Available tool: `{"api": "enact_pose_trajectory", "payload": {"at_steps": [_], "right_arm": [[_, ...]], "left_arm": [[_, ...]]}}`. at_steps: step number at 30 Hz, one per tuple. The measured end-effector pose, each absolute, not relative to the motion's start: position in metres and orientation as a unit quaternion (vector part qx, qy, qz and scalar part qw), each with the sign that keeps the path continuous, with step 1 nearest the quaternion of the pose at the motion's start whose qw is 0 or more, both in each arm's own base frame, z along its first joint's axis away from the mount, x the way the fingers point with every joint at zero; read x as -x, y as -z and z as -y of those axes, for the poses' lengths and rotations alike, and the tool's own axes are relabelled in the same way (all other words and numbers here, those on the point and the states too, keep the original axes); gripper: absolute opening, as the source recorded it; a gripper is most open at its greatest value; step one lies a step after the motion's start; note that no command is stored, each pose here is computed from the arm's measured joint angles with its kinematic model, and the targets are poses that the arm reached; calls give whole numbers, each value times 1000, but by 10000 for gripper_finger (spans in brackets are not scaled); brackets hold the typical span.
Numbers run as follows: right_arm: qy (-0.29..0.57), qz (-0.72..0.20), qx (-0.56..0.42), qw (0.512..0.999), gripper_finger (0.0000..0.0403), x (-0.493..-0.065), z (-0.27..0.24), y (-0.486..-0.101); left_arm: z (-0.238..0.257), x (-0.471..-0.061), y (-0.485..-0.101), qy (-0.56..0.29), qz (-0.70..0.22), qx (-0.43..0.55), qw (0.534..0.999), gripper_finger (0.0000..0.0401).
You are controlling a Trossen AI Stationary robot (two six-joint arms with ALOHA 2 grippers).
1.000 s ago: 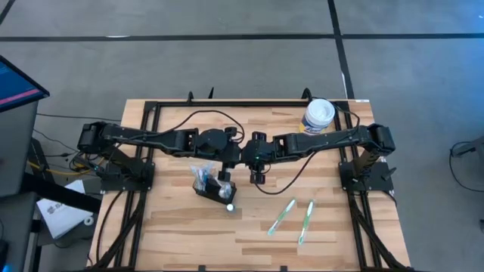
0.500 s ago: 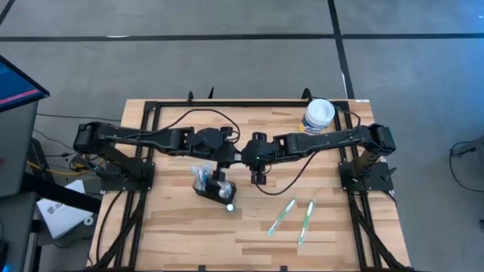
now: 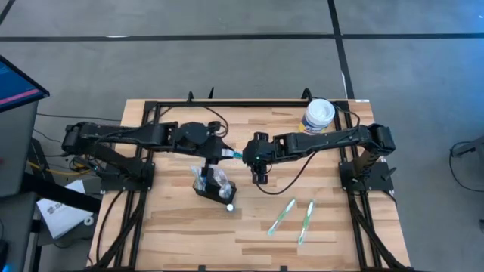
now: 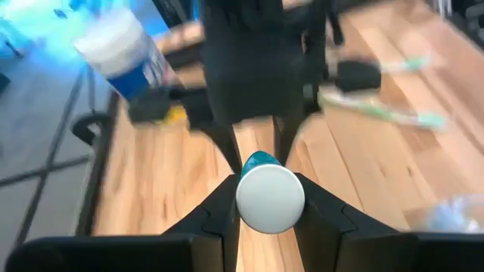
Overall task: Pick & Place toothbrushing station
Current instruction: Put the top blue mouthwash into the middle compartment of the wire organizer
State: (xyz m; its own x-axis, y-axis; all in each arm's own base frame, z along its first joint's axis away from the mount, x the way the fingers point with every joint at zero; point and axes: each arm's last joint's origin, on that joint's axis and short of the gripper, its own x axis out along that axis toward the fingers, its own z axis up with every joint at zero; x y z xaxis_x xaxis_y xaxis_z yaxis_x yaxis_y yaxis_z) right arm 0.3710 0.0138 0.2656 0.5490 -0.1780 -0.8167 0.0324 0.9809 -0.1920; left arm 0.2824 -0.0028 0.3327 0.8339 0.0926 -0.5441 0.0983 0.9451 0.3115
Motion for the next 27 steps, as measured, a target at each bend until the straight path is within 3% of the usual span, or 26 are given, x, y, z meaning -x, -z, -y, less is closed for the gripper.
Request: {"api": "enact_pose_trajectory", "payload": {"at_steps": [17, 27], "right_arm": [[69, -476, 69, 874, 127, -370, -10, -265], [72, -483, 63, 870, 128, -369, -10, -264]], "left_arm": [[9, -212, -370, -12, -288, -105, 952, 84], [20, -206, -375, -6, -351, -78, 933, 84]]}}
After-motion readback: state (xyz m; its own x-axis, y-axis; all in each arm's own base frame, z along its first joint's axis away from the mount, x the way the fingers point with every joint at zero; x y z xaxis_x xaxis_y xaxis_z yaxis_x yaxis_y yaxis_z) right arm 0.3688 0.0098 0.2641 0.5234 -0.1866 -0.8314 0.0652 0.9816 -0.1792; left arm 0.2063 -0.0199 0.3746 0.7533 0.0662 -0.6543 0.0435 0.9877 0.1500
